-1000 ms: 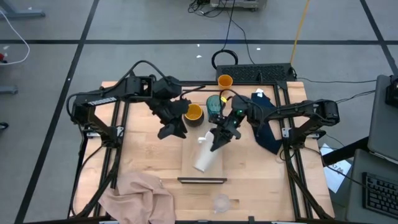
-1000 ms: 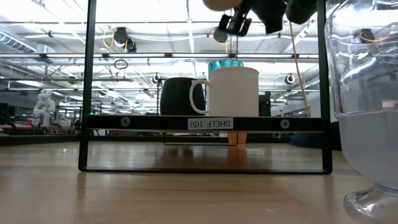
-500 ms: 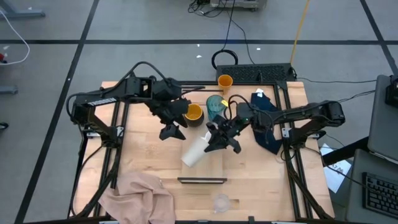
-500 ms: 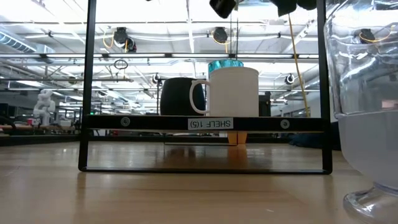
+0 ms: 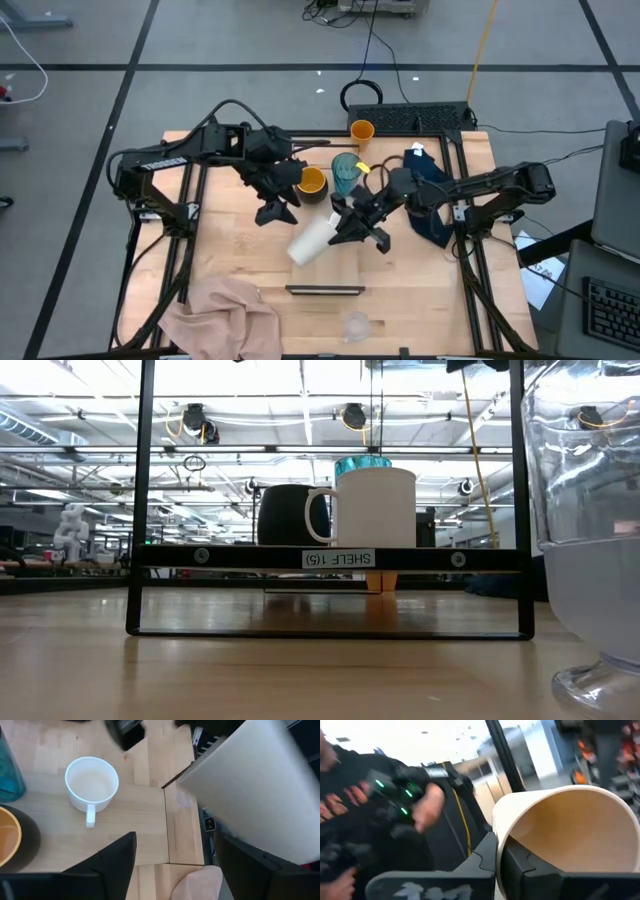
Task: Stack small to large cups/mugs on shelf
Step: Put the white cup on the shelf
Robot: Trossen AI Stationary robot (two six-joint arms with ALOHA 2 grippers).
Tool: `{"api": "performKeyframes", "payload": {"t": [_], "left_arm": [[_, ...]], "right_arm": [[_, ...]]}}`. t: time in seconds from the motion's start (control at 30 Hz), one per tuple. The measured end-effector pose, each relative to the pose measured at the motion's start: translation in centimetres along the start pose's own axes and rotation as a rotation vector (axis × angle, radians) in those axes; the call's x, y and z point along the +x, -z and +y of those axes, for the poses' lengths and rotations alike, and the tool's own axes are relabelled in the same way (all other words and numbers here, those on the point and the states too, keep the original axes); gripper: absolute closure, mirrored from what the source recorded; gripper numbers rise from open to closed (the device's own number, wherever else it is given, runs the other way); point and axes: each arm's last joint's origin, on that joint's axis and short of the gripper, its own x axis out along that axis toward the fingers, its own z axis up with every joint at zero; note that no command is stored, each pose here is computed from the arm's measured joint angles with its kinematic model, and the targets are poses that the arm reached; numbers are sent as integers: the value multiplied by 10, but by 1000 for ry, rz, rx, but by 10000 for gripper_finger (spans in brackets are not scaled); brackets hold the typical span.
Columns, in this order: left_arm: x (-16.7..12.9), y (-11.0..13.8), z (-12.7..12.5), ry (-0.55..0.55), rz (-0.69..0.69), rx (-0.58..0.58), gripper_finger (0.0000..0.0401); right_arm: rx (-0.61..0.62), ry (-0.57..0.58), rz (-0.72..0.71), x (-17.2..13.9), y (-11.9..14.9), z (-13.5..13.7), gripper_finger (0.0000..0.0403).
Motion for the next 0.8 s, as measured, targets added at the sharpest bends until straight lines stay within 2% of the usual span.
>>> {"api": "performKeyframes", "payload": {"t": [0.1, 0.27, 0.33, 0.47, 0.67, 0.8], "left_arm": [[0, 0, 0, 0, 0, 0, 150], [0, 0, 0, 2, -1, 1, 167], [0, -1, -1, 12, -5, 5, 173], [-1, -7, -5, 149, -47, 54, 185], [-6, -20, -14, 475, -141, 217, 207], [-3, -25, 5, 545, -131, 191, 232]], "right_arm": [[27, -37, -21, 4, -1, 7, 403], [201, -108, -2, 10, 3, 18, 403], [230, -143, -21, 13, 3, 23, 403], [220, -205, -79, 13, -3, 31, 403], [233, -237, -120, 12, -8, 34, 403], [274, -242, -113, 12, -8, 35, 403]]}}
